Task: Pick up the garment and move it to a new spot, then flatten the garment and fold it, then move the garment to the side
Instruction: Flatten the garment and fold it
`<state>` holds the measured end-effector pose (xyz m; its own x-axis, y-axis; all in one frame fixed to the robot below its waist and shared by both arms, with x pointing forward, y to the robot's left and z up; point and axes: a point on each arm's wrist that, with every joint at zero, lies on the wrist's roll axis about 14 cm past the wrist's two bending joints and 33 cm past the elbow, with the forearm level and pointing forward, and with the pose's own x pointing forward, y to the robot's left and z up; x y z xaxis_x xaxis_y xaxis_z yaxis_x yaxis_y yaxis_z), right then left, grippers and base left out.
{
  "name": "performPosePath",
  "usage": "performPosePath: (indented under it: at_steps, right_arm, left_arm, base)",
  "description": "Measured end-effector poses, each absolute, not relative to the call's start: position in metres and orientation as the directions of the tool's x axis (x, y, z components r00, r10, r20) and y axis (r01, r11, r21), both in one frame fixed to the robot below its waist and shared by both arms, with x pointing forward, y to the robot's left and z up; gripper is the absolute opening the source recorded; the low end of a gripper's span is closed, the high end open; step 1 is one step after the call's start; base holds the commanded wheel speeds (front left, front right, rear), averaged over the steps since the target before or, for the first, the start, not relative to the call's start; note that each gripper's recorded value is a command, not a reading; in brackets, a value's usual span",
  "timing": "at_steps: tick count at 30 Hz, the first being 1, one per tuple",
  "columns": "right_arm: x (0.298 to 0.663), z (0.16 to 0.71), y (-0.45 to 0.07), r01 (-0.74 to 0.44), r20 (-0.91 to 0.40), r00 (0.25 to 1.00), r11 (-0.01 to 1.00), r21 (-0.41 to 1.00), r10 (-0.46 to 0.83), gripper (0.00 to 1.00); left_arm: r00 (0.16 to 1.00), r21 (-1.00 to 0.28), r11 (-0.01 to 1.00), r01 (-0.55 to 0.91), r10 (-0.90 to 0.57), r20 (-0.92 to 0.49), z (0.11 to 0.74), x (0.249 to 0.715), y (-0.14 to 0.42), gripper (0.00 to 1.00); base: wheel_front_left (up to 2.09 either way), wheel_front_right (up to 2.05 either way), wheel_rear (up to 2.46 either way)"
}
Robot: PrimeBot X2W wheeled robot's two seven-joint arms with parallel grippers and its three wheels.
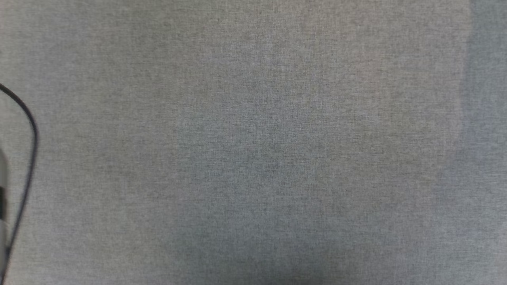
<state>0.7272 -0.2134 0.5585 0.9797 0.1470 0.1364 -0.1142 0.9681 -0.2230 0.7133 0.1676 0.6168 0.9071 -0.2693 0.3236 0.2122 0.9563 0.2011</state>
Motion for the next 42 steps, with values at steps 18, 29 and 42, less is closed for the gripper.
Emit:
performPosePath:
  at_steps: [18,29,42]
  right_arm:
    - [0.565,0.459,-0.199,-0.289,-0.173,0.948,0.951,-0.111,0.268,0.00]
    - [0.497,0.459,-0.183,-0.354,-0.225,0.914,0.935,-0.034,0.338,0.00]
    - [0.433,0.440,-0.194,-0.307,-0.347,0.882,0.948,0.089,0.318,0.00]
  left_arm:
    - [0.928,-0.058,0.951,0.302,-0.308,-0.209,0.436,0.520,0.157,0.00]
    - [0.894,-0.124,0.957,0.263,-0.291,-0.340,0.418,0.423,0.170,0.00]
    - [0.828,-0.172,0.925,0.339,-0.380,-0.412,0.426,0.335,0.153,0.00]
  base:
    - [0.00,0.00,0.00]
    - [0.00,0.00,0.00]
    - [0.00,0.00,0.00]
